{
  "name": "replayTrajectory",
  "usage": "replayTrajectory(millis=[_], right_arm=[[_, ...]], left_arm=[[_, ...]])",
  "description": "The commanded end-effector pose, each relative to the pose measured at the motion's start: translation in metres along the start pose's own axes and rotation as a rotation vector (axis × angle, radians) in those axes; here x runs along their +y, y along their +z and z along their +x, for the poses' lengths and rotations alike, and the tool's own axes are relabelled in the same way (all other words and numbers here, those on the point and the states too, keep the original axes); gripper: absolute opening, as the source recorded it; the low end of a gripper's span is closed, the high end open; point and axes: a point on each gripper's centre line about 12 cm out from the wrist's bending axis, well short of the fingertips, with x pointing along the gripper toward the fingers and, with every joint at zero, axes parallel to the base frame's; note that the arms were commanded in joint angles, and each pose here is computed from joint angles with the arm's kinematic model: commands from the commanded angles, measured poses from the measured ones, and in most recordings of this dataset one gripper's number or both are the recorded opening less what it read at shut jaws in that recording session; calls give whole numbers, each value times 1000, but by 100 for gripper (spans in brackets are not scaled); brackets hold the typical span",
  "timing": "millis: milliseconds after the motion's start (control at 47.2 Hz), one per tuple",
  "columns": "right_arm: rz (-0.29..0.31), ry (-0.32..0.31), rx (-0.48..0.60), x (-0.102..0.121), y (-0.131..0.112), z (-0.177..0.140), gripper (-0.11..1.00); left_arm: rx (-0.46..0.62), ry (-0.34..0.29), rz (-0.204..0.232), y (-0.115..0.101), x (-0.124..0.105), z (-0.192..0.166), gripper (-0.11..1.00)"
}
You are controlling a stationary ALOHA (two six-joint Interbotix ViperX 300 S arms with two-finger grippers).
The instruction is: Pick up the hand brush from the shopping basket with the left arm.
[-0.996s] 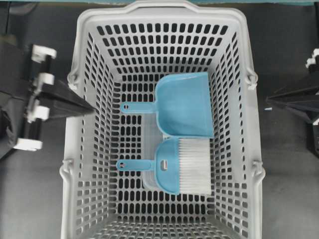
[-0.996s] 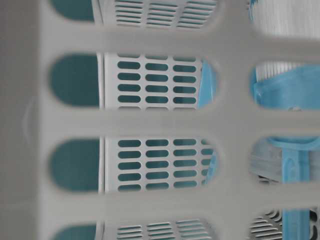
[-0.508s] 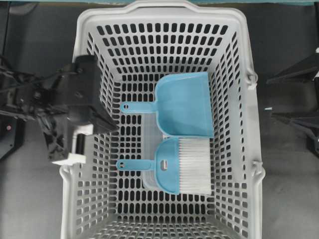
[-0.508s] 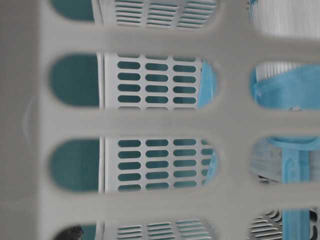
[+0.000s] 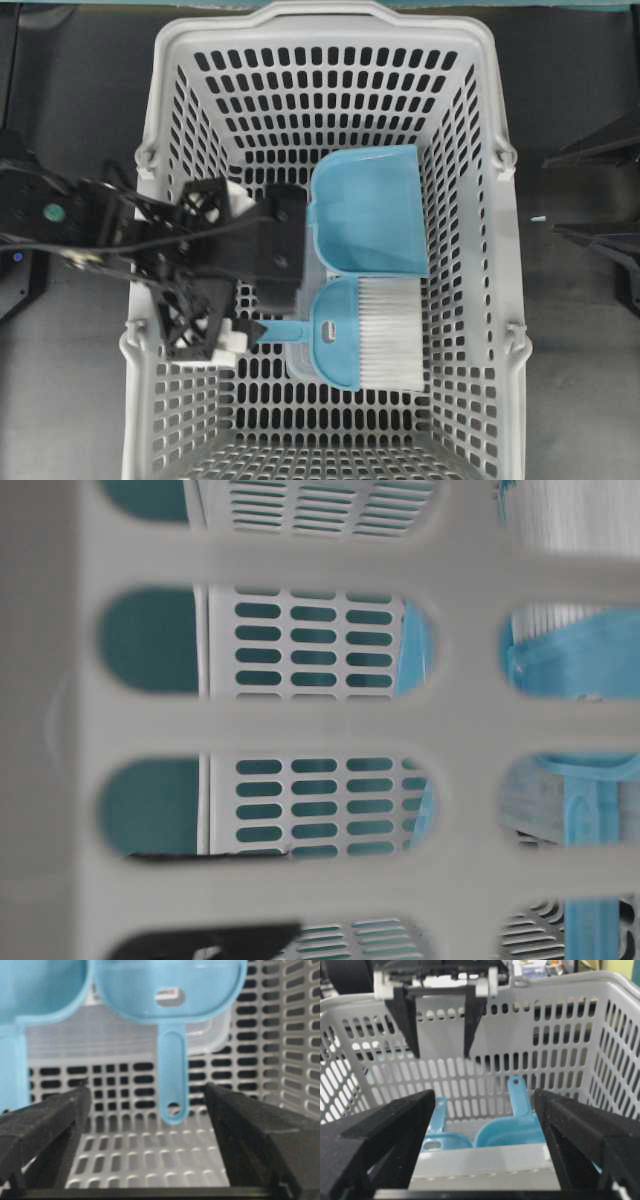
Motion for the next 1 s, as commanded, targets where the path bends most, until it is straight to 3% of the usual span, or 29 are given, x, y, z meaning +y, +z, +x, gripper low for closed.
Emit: replayTrajectory(millis=[0, 275, 720, 975], right_arm=[[3, 7, -24, 2, 9, 1, 76], [1, 9, -19, 2, 6, 1, 76], [5, 10, -32, 2, 3, 1, 75], [8, 9, -27, 1, 0, 1, 75]], left_arm=[[-10, -8, 8, 7, -8, 1, 88], [88, -3, -37, -3, -19, 43, 89], [249, 28, -37, -30, -21, 103, 89], [242, 24, -36, -42, -20, 126, 89]])
